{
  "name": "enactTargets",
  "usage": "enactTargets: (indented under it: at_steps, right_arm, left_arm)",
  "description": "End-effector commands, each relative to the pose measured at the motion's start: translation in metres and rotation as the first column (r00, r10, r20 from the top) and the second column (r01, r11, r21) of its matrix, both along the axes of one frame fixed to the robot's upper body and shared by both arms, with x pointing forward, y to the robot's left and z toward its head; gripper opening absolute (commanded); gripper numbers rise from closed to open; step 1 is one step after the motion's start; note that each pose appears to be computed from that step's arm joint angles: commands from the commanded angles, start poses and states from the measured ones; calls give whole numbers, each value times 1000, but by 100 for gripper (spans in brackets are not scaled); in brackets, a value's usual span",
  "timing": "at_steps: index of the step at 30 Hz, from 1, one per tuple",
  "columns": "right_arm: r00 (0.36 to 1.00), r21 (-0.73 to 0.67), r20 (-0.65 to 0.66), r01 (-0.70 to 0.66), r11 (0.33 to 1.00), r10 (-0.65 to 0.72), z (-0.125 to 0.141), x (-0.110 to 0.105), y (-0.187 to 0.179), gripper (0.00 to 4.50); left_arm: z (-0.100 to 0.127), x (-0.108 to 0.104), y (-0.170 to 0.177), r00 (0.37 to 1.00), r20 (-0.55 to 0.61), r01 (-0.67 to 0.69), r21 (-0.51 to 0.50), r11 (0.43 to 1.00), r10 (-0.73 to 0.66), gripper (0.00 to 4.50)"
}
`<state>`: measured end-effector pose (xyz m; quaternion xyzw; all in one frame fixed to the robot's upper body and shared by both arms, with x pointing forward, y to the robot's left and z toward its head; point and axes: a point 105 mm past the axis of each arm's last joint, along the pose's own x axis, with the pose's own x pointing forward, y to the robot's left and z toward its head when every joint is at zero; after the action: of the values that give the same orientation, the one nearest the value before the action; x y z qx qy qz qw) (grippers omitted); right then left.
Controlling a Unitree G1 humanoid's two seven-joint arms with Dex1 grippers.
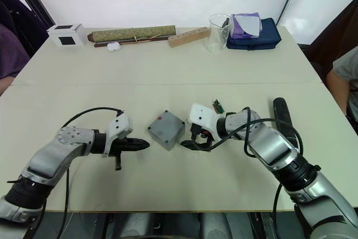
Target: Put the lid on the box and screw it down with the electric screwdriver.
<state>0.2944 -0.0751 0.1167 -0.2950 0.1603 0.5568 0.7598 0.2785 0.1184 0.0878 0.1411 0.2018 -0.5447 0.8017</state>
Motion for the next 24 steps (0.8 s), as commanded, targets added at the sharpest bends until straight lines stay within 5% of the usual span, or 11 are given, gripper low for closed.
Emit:
enactTargets:
  at_steps: [1, 24]
  right_arm:
    - [995, 9, 3, -97, 995, 97, 3, -12, 14, 448]
    - [1000, 3, 22, -12, 1000, 12, 9, -15, 5, 448]
  left_arm:
    - [13, 11, -12, 997, 70, -16, -25, 1000, 18, 0]
    - [31, 29, -7, 991, 125, -31, -48, 998, 37, 0]
